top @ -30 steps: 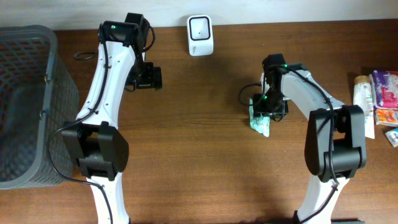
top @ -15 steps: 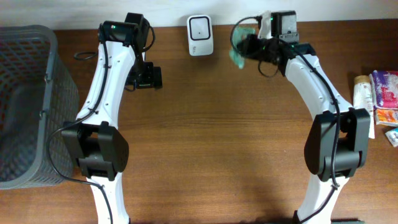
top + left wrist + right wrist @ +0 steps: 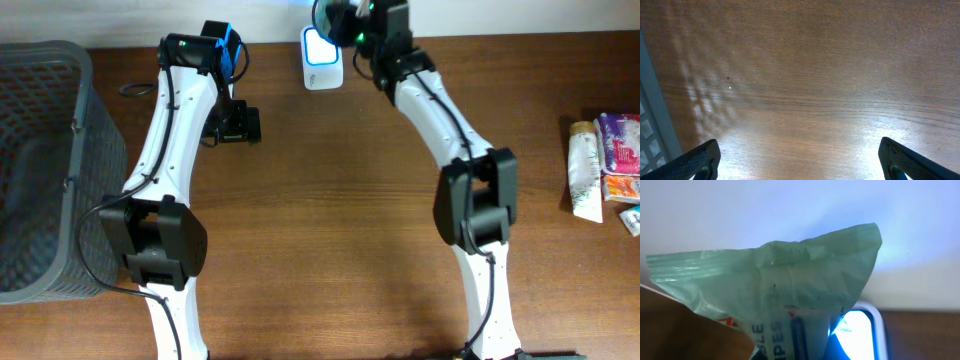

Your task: Scan the item barcode

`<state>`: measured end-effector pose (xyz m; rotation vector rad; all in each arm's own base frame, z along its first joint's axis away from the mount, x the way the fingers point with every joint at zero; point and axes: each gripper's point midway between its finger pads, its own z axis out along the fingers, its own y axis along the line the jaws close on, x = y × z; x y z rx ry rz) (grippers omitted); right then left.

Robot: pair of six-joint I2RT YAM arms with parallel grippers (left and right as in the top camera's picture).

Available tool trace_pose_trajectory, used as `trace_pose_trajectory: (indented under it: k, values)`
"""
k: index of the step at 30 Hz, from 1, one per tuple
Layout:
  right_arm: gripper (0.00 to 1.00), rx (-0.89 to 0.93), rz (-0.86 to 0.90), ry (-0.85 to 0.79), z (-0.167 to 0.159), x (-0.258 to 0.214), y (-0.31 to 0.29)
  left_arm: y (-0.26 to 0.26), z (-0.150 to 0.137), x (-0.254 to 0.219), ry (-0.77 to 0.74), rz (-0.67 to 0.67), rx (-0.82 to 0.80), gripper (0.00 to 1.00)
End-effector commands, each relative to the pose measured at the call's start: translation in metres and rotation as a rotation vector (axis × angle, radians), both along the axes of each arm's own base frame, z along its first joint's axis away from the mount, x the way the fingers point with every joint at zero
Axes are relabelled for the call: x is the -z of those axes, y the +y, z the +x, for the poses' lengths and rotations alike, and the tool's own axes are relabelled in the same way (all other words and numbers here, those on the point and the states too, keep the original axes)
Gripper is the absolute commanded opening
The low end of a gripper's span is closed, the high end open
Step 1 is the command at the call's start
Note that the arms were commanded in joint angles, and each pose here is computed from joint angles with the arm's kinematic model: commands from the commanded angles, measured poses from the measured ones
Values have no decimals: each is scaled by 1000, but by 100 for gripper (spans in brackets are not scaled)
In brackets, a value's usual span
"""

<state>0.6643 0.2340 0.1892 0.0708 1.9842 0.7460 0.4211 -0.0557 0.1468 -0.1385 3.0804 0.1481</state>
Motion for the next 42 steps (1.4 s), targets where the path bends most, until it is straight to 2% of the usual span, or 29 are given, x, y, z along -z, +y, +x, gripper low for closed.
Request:
trace_pose_trajectory:
  k: [1, 5, 10, 19, 24, 28, 31, 34, 36, 37, 39, 41, 42]
  values:
    - [7, 34, -85, -63, 0, -5, 16, 3, -1, -2, -5, 3, -18, 99]
    - [6, 39, -192, -79, -4, 13, 32, 3, -1, -2, -5, 3, -18, 99]
    - [6, 149, -455, -133, 8, 34, 2, 3, -1, -2, -5, 3, -18, 99]
    - [6, 120, -517, -88, 5, 52, -4, 3, -1, -2, -5, 3, -18, 99]
    - [4, 188, -464, -86, 0, -5, -37, 3, -1, -2, -5, 3, -18, 99]
    - [4, 352, -402, 46, -14, -44, -136, 3, -1, -2, -5, 3, -19, 99]
    - [4, 450, -455, 250, -47, -33, -228, 3, -1, -2, -5, 4, -19, 99]
    - [4, 606, -528, 607, -116, 17, -349, 3, -1, -2, -5, 3, -19, 99]
    - [4, 691, -522, 753, -156, 31, -407, 3, -1, -2, -5, 3, -19, 99]
    - [4, 757, -495, 848, -189, 38, -449, 3, -1, -2, -5, 3, -19, 99]
    - [4, 820, -458, 917, -216, 42, -480, 3, -1, -2, -5, 3, -19, 99]
    - [4, 950, -368, 1019, -264, 47, -529, 3, -1, -2, -5, 3, -18, 99]
    - [4, 977, -351, 1044, -278, 48, -542, 3, -1, -2, -5, 3, -18, 99]
